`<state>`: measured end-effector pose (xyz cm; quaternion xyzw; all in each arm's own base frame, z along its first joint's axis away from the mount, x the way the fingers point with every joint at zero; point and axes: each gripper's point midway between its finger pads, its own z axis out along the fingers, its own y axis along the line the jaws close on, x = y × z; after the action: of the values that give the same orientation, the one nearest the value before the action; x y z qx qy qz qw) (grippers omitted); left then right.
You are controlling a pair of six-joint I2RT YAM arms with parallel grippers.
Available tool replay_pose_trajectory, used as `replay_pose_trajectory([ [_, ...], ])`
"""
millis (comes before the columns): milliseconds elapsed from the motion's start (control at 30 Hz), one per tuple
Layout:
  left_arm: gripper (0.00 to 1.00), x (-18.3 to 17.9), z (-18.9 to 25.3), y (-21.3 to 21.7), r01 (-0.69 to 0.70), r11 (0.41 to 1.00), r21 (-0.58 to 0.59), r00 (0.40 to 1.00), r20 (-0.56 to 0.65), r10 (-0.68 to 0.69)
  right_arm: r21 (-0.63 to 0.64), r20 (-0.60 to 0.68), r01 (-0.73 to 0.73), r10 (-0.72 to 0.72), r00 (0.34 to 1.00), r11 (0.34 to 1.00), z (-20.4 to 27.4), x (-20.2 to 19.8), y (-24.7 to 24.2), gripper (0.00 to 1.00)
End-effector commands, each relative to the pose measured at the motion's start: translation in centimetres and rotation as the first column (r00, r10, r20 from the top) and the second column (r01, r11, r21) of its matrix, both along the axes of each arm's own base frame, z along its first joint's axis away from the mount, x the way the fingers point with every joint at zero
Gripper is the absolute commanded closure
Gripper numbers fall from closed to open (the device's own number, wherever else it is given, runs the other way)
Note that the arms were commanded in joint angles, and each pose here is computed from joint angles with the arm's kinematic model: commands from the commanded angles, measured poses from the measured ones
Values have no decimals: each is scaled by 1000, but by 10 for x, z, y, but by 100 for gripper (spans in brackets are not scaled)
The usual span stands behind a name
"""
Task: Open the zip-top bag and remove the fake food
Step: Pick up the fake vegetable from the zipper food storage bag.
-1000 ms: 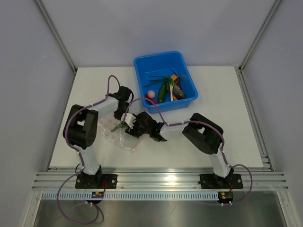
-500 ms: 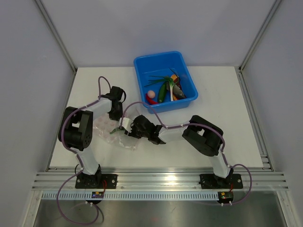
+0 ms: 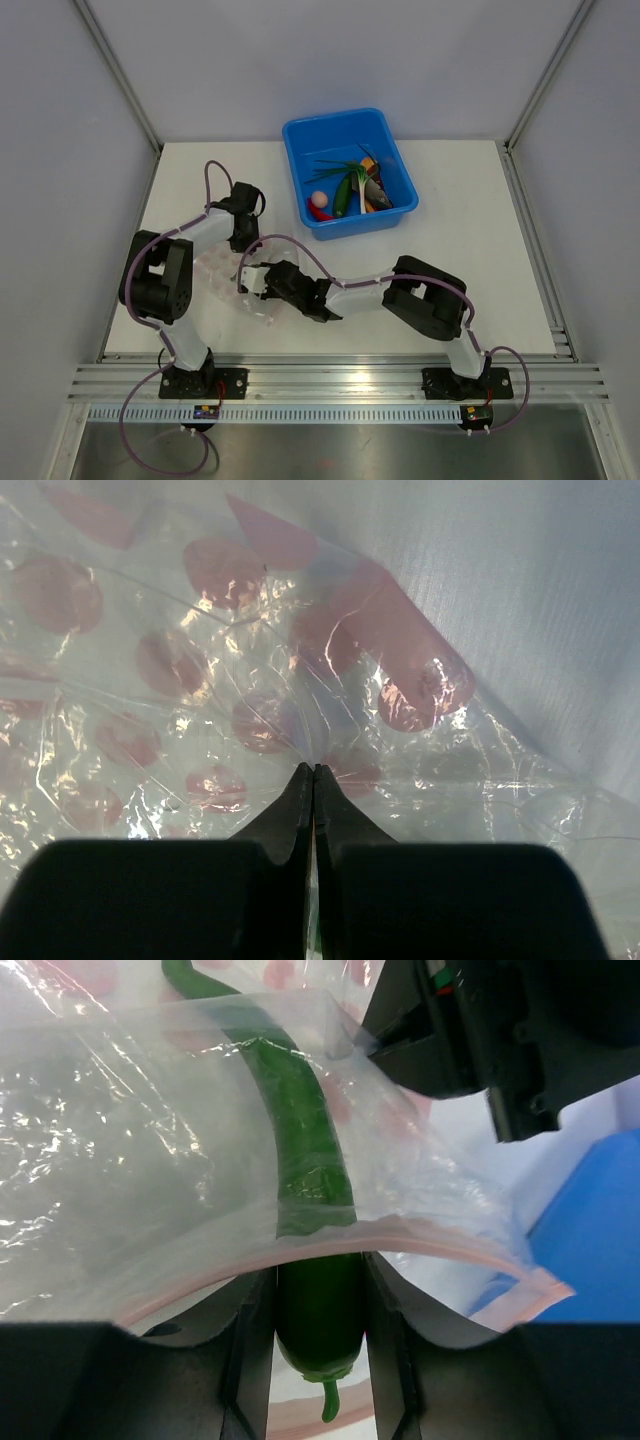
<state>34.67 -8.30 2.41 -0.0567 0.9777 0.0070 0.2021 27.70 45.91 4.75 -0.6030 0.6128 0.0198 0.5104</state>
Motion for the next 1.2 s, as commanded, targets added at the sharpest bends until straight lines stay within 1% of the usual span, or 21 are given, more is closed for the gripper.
replay_pose_trajectory([
  [0, 100, 8, 12, -4, -3, 1000, -17, 998, 58, 4, 8, 170, 58, -59, 984, 998, 35, 16, 6, 73],
  [233, 100, 10, 8, 1, -22, 1000, 9, 999, 49, 21, -54, 240, 100, -84, 967, 994, 45, 16, -1, 74],
  [433, 100, 12, 8, 8, -62, 997, 37, 997, 54, 60, -131, 261, 156, -118, 958, 979, 48, 18, -24, 75],
  [500, 100, 12, 10, 11, -84, 996, 18, 994, 65, 83, -127, 279, 176, -135, 951, 976, 56, 18, -33, 75],
  [600, 100, 13, 11, 19, -130, 991, -36, 987, 85, 133, -94, 294, 203, -168, 941, 975, 73, 17, -44, 75],
  [633, 100, 17, 13, 23, -156, 985, -75, 982, 94, 163, -59, 301, 228, -200, 932, 972, 87, 17, -49, 75],
  [700, 100, 14, 10, 29, -187, 977, -104, 977, 87, 196, -34, 307, 261, -239, 921, 965, 97, 17, -58, 76],
  [767, 100, 15, 10, 37, -231, 964, -131, 966, 89, 244, 24, 303, 290, -283, 910, 957, 117, 17, -67, 76],
  [833, 100, 15, 15, 47, -270, 956, -118, 953, 113, 283, 52, 289, 304, -305, 907, 951, 123, 15, -73, 77],
  [900, 100, 15, 25, 53, -288, 951, -110, 939, 161, 303, 89, 275, 325, -337, 900, 941, 139, 15, -77, 77],
  [1033, 100, 18, 42, 64, -332, 938, -97, 907, 240, 346, 131, 211, 356, -377, 902, 925, 150, 10, -84, 76],
  [1167, 100, 23, 44, 67, -352, 931, -98, 894, 259, 366, 208, 205, 382, -422, 883, 900, 174, 14, -94, 76],
])
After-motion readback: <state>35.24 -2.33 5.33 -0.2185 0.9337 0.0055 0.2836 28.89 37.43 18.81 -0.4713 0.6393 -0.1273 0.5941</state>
